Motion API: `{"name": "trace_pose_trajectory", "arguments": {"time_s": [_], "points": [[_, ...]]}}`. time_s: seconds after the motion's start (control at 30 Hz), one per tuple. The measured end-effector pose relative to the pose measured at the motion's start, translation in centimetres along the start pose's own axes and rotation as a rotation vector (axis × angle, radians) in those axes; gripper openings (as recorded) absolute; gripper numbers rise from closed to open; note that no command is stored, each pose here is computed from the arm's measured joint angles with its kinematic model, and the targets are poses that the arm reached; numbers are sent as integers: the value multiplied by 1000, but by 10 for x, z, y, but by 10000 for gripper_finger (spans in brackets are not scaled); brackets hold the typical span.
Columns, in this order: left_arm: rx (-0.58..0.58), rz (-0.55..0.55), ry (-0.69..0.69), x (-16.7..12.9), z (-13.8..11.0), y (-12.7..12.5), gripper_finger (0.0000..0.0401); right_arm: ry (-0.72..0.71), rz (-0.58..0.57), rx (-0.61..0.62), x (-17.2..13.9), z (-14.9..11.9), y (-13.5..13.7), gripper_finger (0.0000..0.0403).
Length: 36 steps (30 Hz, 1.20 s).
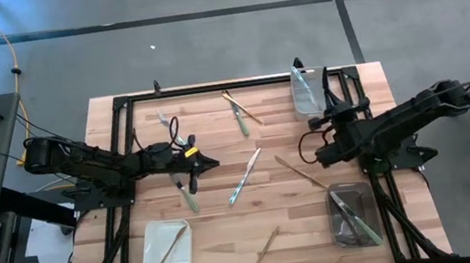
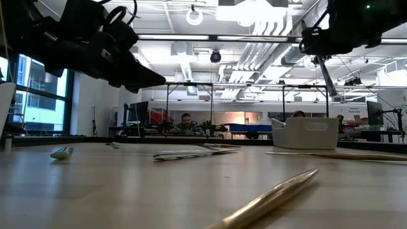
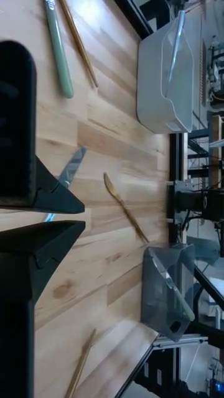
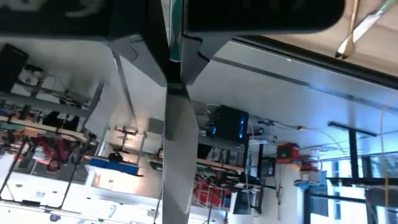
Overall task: Sort silverware by color (type)
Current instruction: Put the blue patterned table knife into the gray bin
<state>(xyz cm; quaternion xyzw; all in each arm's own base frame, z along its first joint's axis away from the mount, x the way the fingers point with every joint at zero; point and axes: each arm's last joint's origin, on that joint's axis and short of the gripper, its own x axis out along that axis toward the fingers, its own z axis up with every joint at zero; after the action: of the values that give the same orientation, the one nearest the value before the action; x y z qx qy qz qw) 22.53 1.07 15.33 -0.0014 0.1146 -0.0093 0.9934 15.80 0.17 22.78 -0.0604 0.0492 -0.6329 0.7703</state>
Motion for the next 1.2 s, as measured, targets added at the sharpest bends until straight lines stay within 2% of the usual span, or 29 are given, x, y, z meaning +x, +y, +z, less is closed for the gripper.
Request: {"name": "trace_pose_trajectory", "arguments": {"time_s": [0.47,0.53,0.63,0.7,0.73,0.8,0.9,1.07,1.2], "points": [[39,1,5,0,0,0,21,6,-15,-365,3,0,5,0],[52,1,6,0,0,0,21,32,-30,-445,6,-1,7,0],[65,1,7,0,-1,0,21,147,-25,-600,16,-3,16,0],[75,1,11,0,-1,0,21,264,50,-733,25,-3,25,0],[79,0,14,0,-1,0,21,324,126,-802,31,-3,31,0],[83,0,27,0,-2,0,21,374,294,-863,42,0,43,0],[76,-1,49,0,-5,0,21,313,439,-779,61,13,56,0],[72,7,58,0,-5,1,21,135,739,-403,90,38,73,0],[75,83,28,0,-2,3,21,7,833,-246,105,41,91,0]]}}
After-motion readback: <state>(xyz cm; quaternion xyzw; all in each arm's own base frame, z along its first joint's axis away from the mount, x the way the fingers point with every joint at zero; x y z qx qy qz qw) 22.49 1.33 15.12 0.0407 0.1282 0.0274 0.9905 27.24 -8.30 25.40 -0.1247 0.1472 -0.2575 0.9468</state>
